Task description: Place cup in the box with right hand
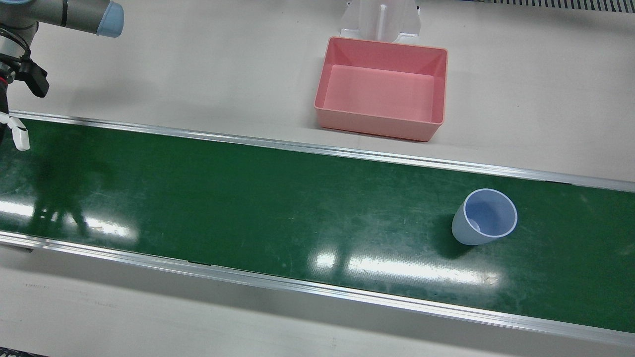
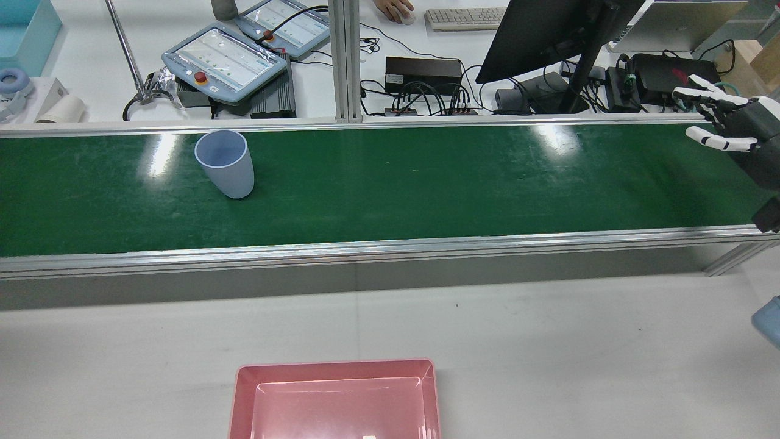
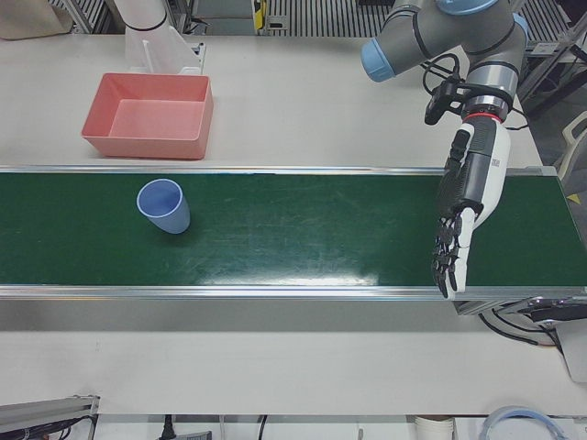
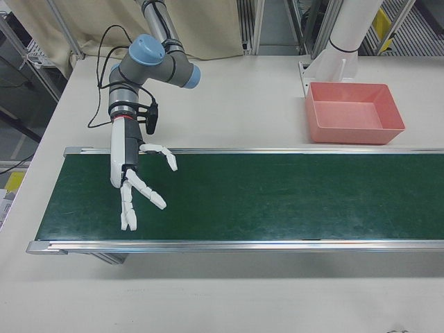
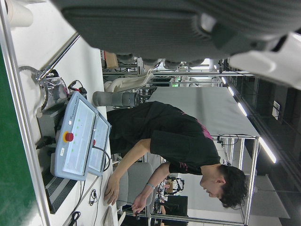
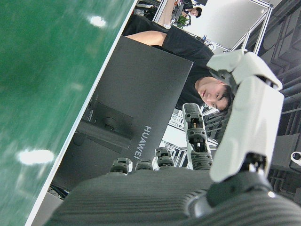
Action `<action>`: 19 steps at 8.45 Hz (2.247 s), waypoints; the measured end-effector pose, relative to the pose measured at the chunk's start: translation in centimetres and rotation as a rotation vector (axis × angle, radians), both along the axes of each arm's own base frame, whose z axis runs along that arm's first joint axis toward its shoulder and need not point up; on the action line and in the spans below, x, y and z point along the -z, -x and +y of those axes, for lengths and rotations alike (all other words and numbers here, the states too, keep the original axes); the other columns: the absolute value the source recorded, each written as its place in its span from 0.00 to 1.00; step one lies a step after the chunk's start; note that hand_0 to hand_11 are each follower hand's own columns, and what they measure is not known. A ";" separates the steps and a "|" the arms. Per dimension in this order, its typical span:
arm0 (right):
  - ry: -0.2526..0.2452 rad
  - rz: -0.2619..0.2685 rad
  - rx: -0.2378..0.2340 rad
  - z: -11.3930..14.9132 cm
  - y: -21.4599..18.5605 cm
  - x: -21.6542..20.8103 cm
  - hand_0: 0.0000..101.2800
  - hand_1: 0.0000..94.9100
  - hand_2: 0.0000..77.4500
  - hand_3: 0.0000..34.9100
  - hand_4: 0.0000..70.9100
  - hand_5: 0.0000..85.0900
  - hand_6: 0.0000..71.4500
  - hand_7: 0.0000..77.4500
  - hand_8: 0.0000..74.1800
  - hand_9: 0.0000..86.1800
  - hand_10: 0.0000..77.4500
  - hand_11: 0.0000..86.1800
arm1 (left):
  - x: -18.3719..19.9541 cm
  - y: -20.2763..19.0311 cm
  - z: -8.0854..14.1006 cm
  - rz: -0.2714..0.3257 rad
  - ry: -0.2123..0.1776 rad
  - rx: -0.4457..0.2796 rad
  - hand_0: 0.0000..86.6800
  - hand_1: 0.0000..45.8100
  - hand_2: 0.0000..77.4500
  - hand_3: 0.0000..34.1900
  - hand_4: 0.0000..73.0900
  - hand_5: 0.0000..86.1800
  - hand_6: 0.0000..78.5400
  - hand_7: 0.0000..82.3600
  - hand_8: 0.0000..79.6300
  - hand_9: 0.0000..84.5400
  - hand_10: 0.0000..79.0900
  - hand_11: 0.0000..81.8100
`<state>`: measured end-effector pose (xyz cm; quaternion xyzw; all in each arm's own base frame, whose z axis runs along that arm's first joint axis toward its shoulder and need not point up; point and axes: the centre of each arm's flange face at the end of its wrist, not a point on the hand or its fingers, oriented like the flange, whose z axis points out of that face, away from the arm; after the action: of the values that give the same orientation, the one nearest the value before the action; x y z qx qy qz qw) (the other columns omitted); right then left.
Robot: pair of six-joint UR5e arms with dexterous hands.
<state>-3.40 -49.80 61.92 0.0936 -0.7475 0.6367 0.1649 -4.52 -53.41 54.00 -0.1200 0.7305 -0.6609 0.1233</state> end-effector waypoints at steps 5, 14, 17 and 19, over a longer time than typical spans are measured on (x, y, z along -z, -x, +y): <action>0.005 0.006 0.009 0.1 0.4 -0.3 0.48 0.08 0.08 0.00 0.07 0.06 0.04 0.10 0.01 0.02 0.01 0.05 | 0.0 0.0 0.0 0.000 0.000 0.000 0.00 0.01 0.01 0.00 0.01 0.01 0.01 0.01 0.00 0.00 0.00 0.00; -0.028 0.043 0.062 -0.7 4.2 1.1 0.45 0.11 0.05 0.00 0.10 0.04 0.04 0.13 0.01 0.04 0.01 0.04 | 0.0 0.0 0.0 0.000 0.001 0.001 0.00 0.01 0.01 0.00 0.01 0.01 0.00 0.01 0.00 0.00 0.00 0.00; -0.033 0.053 0.073 -0.8 5.0 1.2 0.45 0.11 0.02 0.00 0.15 0.04 0.04 0.13 0.01 0.04 0.01 0.04 | 0.0 0.0 0.0 0.000 0.000 0.000 0.00 0.01 0.01 0.00 0.01 0.01 0.00 0.01 0.00 0.00 0.00 0.00; -0.035 0.052 0.077 -0.8 5.2 1.3 0.45 0.10 0.09 0.00 0.13 0.04 0.04 0.13 0.01 0.04 0.01 0.04 | 0.0 0.0 0.0 0.000 0.000 0.000 0.00 0.01 0.01 0.00 0.01 0.01 0.01 0.01 0.00 0.00 0.00 0.00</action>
<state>-8.61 -50.56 60.59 0.0840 -0.7571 0.6139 0.2070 -4.52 -53.40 54.01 -0.1201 0.7304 -0.6610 0.1234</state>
